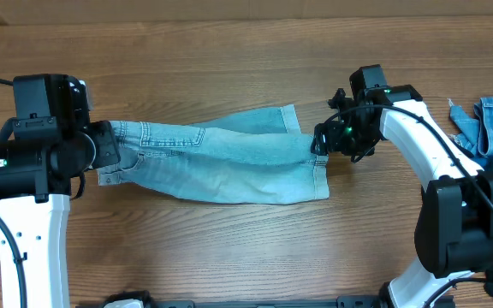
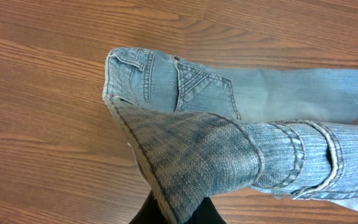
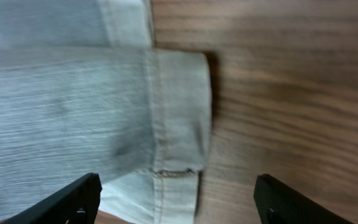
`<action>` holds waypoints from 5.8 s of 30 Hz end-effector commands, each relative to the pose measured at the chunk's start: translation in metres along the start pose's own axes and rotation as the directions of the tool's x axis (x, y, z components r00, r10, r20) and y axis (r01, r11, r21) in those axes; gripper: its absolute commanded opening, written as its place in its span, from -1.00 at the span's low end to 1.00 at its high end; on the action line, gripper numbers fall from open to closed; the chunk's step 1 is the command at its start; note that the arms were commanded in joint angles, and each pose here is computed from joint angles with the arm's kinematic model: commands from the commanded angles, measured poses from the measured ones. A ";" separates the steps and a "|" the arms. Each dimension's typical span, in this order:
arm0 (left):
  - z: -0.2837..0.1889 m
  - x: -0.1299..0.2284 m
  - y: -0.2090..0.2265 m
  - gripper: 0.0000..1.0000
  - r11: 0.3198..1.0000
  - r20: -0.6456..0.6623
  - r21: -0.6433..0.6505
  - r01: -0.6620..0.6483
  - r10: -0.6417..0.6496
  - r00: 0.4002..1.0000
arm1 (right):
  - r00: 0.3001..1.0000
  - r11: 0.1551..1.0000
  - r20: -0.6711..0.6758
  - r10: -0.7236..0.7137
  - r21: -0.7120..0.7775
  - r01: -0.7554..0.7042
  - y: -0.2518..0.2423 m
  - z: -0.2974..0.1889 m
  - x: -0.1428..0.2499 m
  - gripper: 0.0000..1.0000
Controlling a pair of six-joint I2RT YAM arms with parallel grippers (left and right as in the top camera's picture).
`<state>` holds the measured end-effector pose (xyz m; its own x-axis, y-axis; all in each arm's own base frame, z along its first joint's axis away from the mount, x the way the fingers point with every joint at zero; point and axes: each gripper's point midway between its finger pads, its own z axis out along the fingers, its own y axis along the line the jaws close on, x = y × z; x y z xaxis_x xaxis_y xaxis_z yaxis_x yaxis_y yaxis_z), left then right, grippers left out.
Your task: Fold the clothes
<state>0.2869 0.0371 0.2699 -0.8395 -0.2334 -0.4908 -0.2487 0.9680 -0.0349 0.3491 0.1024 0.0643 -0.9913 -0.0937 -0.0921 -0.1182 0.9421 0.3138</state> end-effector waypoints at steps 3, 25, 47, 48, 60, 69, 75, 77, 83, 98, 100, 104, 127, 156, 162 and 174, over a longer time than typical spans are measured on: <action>-0.013 -0.012 0.004 -0.92 1.000 0.056 -0.014 -0.009 0.010 0.998 | 0.998 0.996 -0.001 -0.057 -0.072 0.056 0.008 0.008 0.004 0.69; -0.013 -0.012 0.003 -0.91 1.000 0.058 -0.006 -0.009 0.009 0.998 | 1.000 0.972 -0.019 0.005 -0.235 -0.009 0.032 0.015 0.016 -0.92; -0.013 -0.014 -0.002 -0.89 1.000 0.062 0.021 -0.011 0.009 0.998 | 1.000 0.988 0.010 -0.010 -0.153 0.012 0.012 0.035 0.011 0.14; -0.013 -0.014 -0.002 -0.89 1.000 0.062 0.021 -0.011 0.010 0.998 | 1.000 0.986 0.003 -0.008 -0.165 0.009 0.013 0.038 0.014 0.14; -0.013 -0.013 -0.002 -0.90 1.000 0.061 0.021 -0.011 0.009 0.998 | 1.000 0.967 0.014 -0.002 -0.254 0.005 0.032 0.013 0.005 -0.92; -0.116 -0.080 -0.026 -0.93 0.983 0.384 0.181 -0.019 -0.053 0.922 | 0.849 0.973 0.515 0.120 -0.232 0.003 0.030 -0.219 -0.026 -0.92; -0.135 -0.099 -0.073 -0.93 0.898 0.401 0.428 -0.104 -0.085 0.912 | 0.732 0.979 0.680 0.046 -0.178 0.104 0.035 -0.285 -0.006 -0.92; -0.110 -0.098 -0.073 -0.92 0.907 0.333 0.414 -0.084 -0.065 0.941 | 0.748 0.988 0.660 0.063 -0.146 0.045 0.024 -0.279 -0.002 -0.92; -0.082 -0.142 -0.090 -0.92 0.876 0.379 0.465 -0.130 -0.064 0.923 | 0.644 0.991 0.765 0.011 -0.095 0.096 0.023 -0.304 -0.029 -0.92; -0.067 -0.257 -0.200 -0.93 0.303 0.403 0.883 -0.359 -0.096 0.910 | 0.283 0.999 0.959 0.009 -0.022 0.045 -0.031 -0.375 -0.120 -0.92; -0.071 -0.240 -0.204 -0.93 0.211 0.364 0.913 -0.349 -0.037 0.931 | 0.307 0.996 0.951 0.042 -0.066 0.066 -0.027 -0.372 -0.118 -0.92; -0.062 -0.213 -0.188 -0.93 0.171 0.253 0.952 -0.253 0.023 0.967 | 0.438 0.984 0.894 0.098 -0.154 0.094 -0.017 -0.342 -0.105 -0.92; -0.270 -0.040 -0.035 -0.92 0.951 0.623 0.195 -0.239 0.068 0.779 | 0.215 0.994 0.977 -0.005 -0.019 0.107 0.093 -0.465 0.095 -0.92; 0.081 -0.106 -0.031 0.64 0.986 -0.202 -0.003 -0.166 0.162 0.966 | 0.990 0.966 -0.045 0.135 -0.218 -0.142 0.055 -0.096 0.006 0.54; 0.135 -0.062 -0.026 0.54 0.983 -0.360 0.000 -0.182 0.170 0.917 | 0.942 0.979 -0.329 -0.063 -0.205 -0.006 0.100 0.001 0.106 0.50; 0.145 -0.056 -0.037 0.52 0.985 -0.367 0.055 -0.161 0.170 0.914 | 0.936 0.964 -0.268 -0.228 -0.195 0.179 0.116 0.055 0.126 0.37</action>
<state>0.4153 0.0311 0.1673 -0.9886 -0.0856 -0.1239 -0.0893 0.9957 0.0243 0.2219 0.2257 0.0465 -0.9141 -0.3984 0.0759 -0.3120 0.8103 0.4962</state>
